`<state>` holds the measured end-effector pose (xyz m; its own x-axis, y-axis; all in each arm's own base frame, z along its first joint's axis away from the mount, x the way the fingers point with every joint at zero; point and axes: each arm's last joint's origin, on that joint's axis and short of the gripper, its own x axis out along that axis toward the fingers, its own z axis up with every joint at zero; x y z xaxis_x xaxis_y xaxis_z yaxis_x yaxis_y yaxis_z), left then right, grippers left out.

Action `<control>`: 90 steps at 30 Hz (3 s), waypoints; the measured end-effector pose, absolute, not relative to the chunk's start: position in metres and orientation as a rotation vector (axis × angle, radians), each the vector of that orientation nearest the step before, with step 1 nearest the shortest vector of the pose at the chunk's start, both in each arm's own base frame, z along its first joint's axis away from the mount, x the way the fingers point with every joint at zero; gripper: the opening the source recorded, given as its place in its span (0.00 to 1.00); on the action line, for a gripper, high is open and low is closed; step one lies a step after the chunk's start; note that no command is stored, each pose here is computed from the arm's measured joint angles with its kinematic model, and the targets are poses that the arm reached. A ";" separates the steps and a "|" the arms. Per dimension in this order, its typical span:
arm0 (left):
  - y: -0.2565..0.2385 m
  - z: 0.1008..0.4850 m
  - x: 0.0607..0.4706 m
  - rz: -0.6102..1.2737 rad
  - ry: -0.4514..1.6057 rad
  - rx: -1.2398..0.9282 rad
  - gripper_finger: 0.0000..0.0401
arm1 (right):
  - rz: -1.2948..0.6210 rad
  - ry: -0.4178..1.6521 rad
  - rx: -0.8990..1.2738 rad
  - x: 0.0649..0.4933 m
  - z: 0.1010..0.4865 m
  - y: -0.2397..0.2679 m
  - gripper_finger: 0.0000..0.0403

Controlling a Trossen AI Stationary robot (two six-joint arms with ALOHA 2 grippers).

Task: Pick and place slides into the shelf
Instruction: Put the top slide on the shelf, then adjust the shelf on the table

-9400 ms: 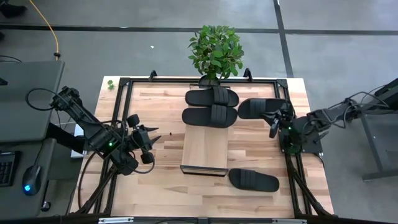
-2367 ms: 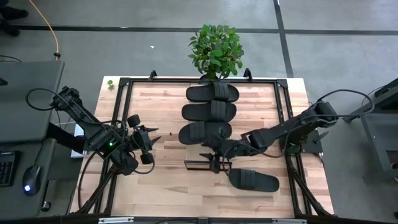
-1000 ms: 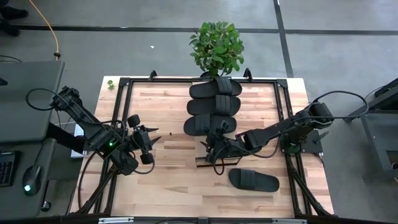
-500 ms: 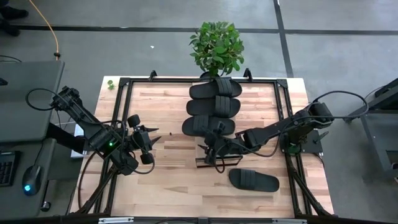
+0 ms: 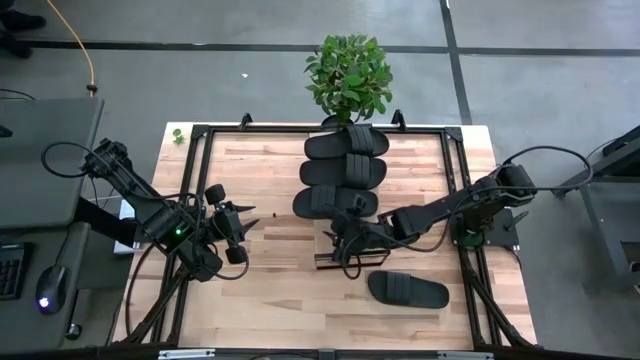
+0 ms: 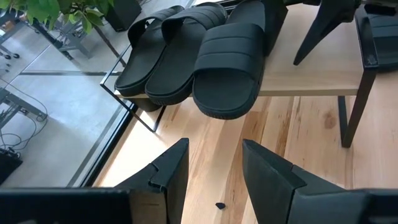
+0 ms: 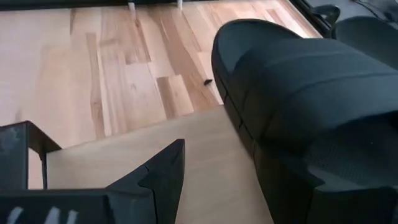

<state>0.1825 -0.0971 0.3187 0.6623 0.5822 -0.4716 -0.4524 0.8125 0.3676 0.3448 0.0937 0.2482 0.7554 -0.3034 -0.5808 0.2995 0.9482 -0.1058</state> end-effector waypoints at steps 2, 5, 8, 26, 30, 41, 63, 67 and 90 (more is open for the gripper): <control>-0.097 0.319 0.183 0.590 0.610 0.227 0.33 | -0.340 0.641 -0.001 0.344 0.248 0.093 0.46; -0.097 0.319 0.183 0.591 0.610 0.227 0.33 | -0.348 0.657 0.003 0.343 0.246 0.093 0.46; -0.097 0.319 0.183 0.591 0.610 0.227 0.33 | -0.367 0.659 0.013 0.342 0.246 0.092 0.46; -0.097 0.319 0.183 0.589 0.611 0.226 0.33 | -0.293 0.571 -0.018 0.352 0.285 0.103 0.46; -0.097 0.319 0.182 0.585 0.615 0.224 0.33 | -0.261 0.544 -0.039 0.353 0.304 0.111 0.46; -0.097 0.319 0.182 0.585 0.615 0.224 0.33 | -0.134 0.678 -0.031 0.333 0.304 0.143 0.46; -0.097 0.319 0.183 0.585 0.612 0.220 0.33 | -0.193 0.862 -0.023 0.327 0.269 0.159 0.43; -0.098 0.319 0.183 0.585 0.611 0.218 0.33 | -0.196 0.856 -0.016 0.332 0.265 0.159 0.34; -0.097 0.319 0.183 0.585 0.611 0.219 0.33 | -0.156 0.814 0.024 0.342 0.267 0.155 0.06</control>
<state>0.1829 -0.0975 0.3186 0.6641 0.5763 -0.4763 -0.4508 0.8169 0.3598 0.3421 0.1546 0.2666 0.6761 -0.1293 -0.7254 0.1480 0.9882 -0.0381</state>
